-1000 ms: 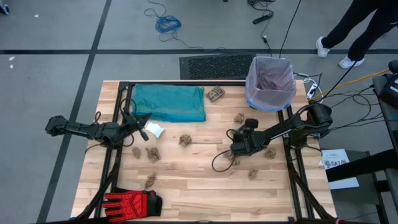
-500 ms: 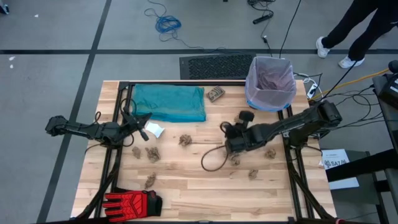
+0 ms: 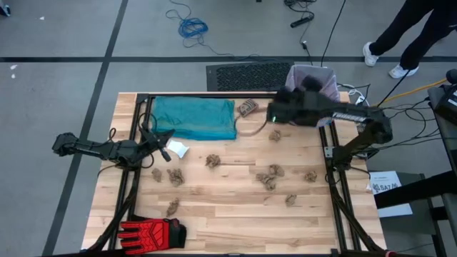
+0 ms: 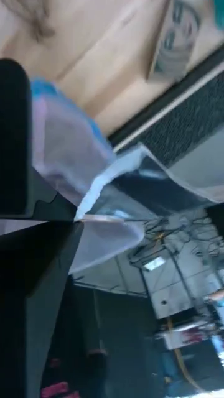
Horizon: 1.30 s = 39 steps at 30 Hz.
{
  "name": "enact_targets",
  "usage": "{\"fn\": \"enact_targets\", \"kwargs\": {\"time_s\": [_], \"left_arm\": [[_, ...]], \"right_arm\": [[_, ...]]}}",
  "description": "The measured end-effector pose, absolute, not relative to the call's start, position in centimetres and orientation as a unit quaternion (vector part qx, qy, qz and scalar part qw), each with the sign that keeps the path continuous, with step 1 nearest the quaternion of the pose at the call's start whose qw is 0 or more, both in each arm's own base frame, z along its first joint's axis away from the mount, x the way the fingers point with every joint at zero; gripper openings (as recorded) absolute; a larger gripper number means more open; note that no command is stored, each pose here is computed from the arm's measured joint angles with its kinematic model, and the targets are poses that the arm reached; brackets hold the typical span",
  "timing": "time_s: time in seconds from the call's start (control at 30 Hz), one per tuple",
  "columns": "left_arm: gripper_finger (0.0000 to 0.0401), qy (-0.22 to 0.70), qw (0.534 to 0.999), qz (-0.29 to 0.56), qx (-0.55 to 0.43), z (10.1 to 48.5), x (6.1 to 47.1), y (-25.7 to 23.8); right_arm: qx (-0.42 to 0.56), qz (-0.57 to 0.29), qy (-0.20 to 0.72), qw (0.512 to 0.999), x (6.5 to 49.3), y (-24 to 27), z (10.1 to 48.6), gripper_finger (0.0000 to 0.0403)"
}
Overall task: Place trash/remove bag and relplace
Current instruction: Put the black paper into the trash bin, then put the brown napkin into the trash bin
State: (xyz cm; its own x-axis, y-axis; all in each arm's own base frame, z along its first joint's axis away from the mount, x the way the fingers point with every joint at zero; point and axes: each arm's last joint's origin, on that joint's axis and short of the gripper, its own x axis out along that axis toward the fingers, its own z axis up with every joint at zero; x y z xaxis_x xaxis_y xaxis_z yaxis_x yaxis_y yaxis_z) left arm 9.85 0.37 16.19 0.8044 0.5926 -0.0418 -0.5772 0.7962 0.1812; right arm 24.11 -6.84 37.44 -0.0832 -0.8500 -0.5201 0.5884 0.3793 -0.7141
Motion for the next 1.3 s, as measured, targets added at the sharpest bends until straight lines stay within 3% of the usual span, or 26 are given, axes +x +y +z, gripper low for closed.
{"fn": "enact_targets", "kwargs": {"time_s": [0.23, 0.53, 0.93, 1.03, 1.17, 1.3], "left_arm": [[0.0000, 0.048, 0.946, 0.309, 0.080, 16.2, 9.8, 0.4], [0.0000, 0.048, 0.946, 0.309, 0.080, 16.2, 9.8, 0.4], [0.0000, 0.048, 0.946, 0.309, 0.080, 16.2, 9.8, 0.4], [0.0000, 0.048, 0.947, 0.309, 0.080, 16.2, 9.8, 0.4], [0.0000, 0.048, 0.946, 0.309, 0.080, 16.2, 9.8, 0.4], [0.0000, 0.048, 0.946, 0.309, 0.080, 16.2, 9.8, 0.4]], "right_arm": [[-0.012, -0.589, 0.499, 0.636, 20.0, -11.4, 39.1, 0.0000], [0.109, -0.585, 0.532, 0.602, 17.3, -14.9, 38.1, 0.0008], [0.093, -0.576, 0.548, 0.599, 17.1, -15.4, 37.8, 0.0108], [0.097, -0.528, 0.555, 0.636, 17.7, -15.4, 37.9, 0.0129], [0.131, -0.404, 0.535, 0.730, 19.4, -14.8, 38.3, 0.0136], [0.101, -0.306, 0.503, 0.802, 21.5, -13.7, 38.8, 0.0137]]}}
